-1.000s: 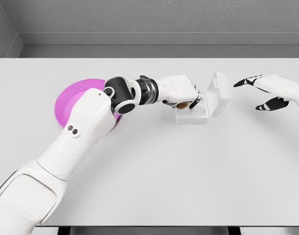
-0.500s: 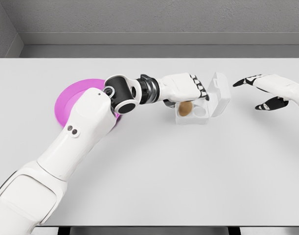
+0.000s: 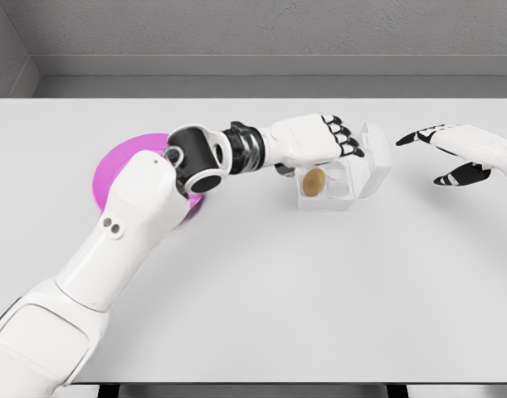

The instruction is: Pack egg into the box and close the box lid

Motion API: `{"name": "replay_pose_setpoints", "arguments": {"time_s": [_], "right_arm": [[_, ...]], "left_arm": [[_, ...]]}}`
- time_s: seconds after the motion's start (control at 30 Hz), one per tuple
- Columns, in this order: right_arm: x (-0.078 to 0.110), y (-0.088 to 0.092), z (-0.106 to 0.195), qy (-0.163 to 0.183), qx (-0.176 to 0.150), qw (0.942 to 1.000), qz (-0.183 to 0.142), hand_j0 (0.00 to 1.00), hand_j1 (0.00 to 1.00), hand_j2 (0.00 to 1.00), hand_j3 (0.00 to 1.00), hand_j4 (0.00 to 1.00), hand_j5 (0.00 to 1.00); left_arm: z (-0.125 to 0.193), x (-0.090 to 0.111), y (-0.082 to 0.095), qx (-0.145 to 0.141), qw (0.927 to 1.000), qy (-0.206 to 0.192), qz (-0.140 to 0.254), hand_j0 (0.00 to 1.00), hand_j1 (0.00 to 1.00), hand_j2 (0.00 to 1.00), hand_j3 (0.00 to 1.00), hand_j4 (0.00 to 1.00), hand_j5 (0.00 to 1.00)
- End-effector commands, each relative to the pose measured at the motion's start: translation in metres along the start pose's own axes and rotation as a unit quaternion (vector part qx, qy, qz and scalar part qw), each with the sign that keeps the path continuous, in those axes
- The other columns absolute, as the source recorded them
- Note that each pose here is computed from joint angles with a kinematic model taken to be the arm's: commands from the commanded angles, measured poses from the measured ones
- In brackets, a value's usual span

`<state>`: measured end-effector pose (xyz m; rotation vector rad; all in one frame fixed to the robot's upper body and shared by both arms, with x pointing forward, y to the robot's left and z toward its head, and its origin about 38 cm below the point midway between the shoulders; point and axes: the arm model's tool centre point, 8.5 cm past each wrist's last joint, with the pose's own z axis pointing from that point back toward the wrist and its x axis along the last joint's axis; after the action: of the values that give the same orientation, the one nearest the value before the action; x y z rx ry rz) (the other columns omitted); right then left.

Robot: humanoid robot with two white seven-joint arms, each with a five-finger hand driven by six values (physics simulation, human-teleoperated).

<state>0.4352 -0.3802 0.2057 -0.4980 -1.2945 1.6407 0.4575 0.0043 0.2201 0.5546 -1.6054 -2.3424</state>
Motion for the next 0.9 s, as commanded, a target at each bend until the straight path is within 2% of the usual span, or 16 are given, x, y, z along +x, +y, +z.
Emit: {"name": "replay_pose_setpoints", "arguments": {"time_s": [0.0,0.13,0.27,0.3,0.33,0.37,0.43,0.47,0.53,0.57,0.63,0.7,0.77,0.8,0.83,0.87], "right_arm": [[0.001,0.000,0.000,-0.001,-0.001,1.0000,-0.001,0.84,0.84,0.84,0.84,0.84,0.84],[0.002,0.003,-0.004,-0.003,0.001,1.0000,-0.004,0.83,0.83,0.83,0.83,0.83,0.83],[0.003,0.004,-0.005,-0.004,0.002,1.0000,-0.004,0.83,0.83,0.83,0.83,0.83,0.83],[0.004,0.004,-0.005,-0.005,0.003,1.0000,-0.002,0.82,0.82,0.82,0.82,0.82,0.82],[0.003,0.004,-0.005,-0.003,0.004,1.0000,0.000,0.79,0.79,0.79,0.79,0.79,0.79],[0.003,0.005,-0.006,-0.004,0.005,1.0000,0.000,0.77,0.77,0.77,0.77,0.77,0.77],[0.006,0.009,-0.010,-0.005,0.009,0.9999,0.002,0.73,0.73,0.73,0.73,0.73,0.73],[0.006,0.009,-0.010,-0.006,0.009,0.9999,0.002,0.72,0.72,0.72,0.72,0.72,0.72],[0.007,0.009,-0.011,-0.007,0.010,0.9999,0.003,0.71,0.71,0.71,0.71,0.71,0.71],[0.008,0.010,-0.012,-0.008,0.012,0.9999,0.006,0.71,0.71,0.71,0.71,0.71,0.71],[0.016,0.009,-0.013,-0.019,0.010,0.9997,0.013,0.69,0.69,0.69,0.69,0.69,0.69],[0.022,0.007,-0.014,-0.026,0.008,0.9995,0.016,0.69,0.69,0.69,0.69,0.69,0.69],[0.029,0.004,-0.015,-0.037,0.003,0.9991,0.021,0.69,0.69,0.69,0.69,0.69,0.69],[0.034,0.002,-0.014,-0.045,0.000,0.9987,0.026,0.69,0.69,0.69,0.69,0.69,0.69],[0.039,0.001,-0.015,-0.051,-0.002,0.9983,0.028,0.69,0.69,0.69,0.69,0.69,0.69],[0.043,-0.001,-0.015,-0.058,-0.005,0.9978,0.032,0.69,0.69,0.69,0.69,0.69,0.69]], "left_arm": [[0.008,-0.009,-0.003,-0.002,0.9999,0.011,-0.001,1.00,1.00,1.00,1.00,1.00,1.00],[0.021,-0.021,-0.010,-0.009,0.9996,0.027,-0.001,1.00,1.00,1.00,1.00,1.00,1.00],[0.053,-0.033,-0.020,0.007,0.9984,0.055,0.008,1.00,1.00,1.00,1.00,1.00,1.00],[0.068,-0.035,-0.015,0.023,0.9977,0.064,-0.001,1.00,1.00,1.00,1.00,1.00,1.00],[0.088,-0.034,0.001,0.054,0.9960,0.071,-0.014,1.00,1.00,1.00,1.00,1.00,1.00],[0.116,-0.032,0.021,0.106,0.9919,0.069,-0.014,1.00,1.00,1.00,1.00,1.00,1.00],[0.155,-0.039,0.035,0.137,0.9880,0.069,-0.018,1.00,1.00,1.00,1.00,1.00,1.00],[0.172,-0.045,0.038,0.158,0.9850,0.068,-0.010,1.00,1.00,1.00,1.00,1.00,1.00],[0.215,-0.059,0.024,0.172,0.9825,0.072,0.004,1.00,1.00,1.00,1.00,1.00,1.00],[0.237,-0.066,0.016,0.186,0.9789,0.078,0.031,1.00,1.00,1.00,1.00,1.00,1.00],[0.274,-0.072,-0.010,0.218,0.9671,0.083,0.102,1.00,1.00,1.00,1.00,1.00,1.00],[0.301,-0.070,-0.038,0.235,0.9548,0.103,0.151,1.00,1.00,1.00,1.00,1.00,1.00],[0.319,-0.075,-0.073,0.256,0.9329,0.119,0.223,1.00,1.00,1.00,1.00,1.00,1.00],[0.323,-0.081,-0.085,0.273,0.9190,0.118,0.259,1.00,1.00,1.00,1.00,1.00,1.00],[0.329,-0.084,-0.090,0.288,0.9089,0.118,0.277,1.00,1.00,1.00,1.00,1.00,1.00],[0.336,-0.085,-0.097,0.295,0.9025,0.128,0.286,1.00,1.00,1.00,1.00,1.00,1.00]]}}
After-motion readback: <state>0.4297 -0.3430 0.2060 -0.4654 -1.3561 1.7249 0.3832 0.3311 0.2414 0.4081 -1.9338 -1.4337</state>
